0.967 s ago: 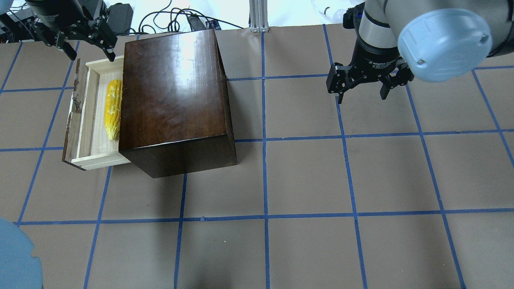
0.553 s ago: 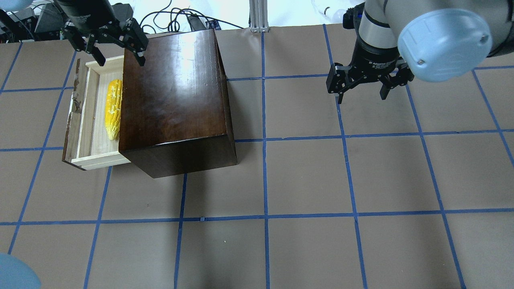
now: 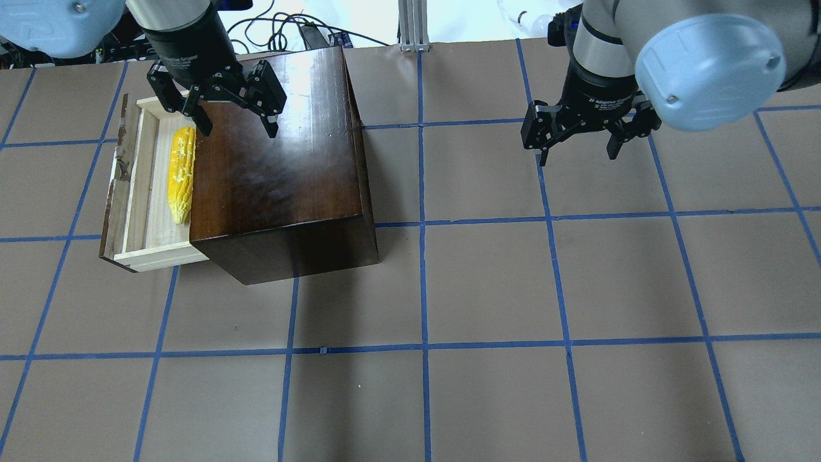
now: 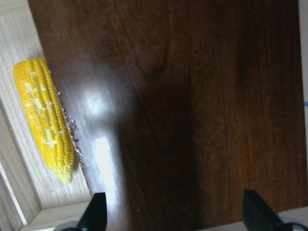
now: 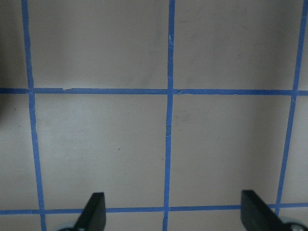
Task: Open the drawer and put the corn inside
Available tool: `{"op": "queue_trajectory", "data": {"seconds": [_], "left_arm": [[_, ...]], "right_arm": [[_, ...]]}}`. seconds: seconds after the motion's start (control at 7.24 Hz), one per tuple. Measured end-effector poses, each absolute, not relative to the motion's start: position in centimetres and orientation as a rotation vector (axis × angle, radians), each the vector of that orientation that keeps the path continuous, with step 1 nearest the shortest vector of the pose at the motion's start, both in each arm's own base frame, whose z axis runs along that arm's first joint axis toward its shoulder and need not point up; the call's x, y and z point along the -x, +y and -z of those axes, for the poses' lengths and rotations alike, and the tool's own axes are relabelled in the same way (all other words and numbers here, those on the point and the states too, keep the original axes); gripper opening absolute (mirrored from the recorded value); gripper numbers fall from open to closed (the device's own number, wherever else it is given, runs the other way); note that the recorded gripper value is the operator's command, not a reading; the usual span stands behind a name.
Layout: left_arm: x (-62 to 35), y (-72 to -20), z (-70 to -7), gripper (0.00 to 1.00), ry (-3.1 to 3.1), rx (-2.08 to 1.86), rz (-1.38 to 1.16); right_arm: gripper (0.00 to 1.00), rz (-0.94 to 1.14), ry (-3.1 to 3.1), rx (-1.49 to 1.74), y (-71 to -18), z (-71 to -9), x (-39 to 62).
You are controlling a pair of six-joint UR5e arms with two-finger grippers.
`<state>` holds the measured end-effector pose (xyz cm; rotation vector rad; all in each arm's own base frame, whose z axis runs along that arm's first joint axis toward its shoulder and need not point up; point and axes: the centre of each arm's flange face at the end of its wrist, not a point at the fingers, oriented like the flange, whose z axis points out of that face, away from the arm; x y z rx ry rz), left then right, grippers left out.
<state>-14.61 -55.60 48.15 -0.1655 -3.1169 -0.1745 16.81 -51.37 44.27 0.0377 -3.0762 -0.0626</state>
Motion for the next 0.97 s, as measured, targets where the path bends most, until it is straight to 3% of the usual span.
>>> {"op": "queue_trajectory", "data": {"seconds": [0.97], "left_arm": [[12.5,-54.8,-48.9,1.00,-3.114,0.125,0.156]], "right_arm": [[1.00,0.061,-3.074,-0.038,-51.4,-44.3,-16.8]]}}
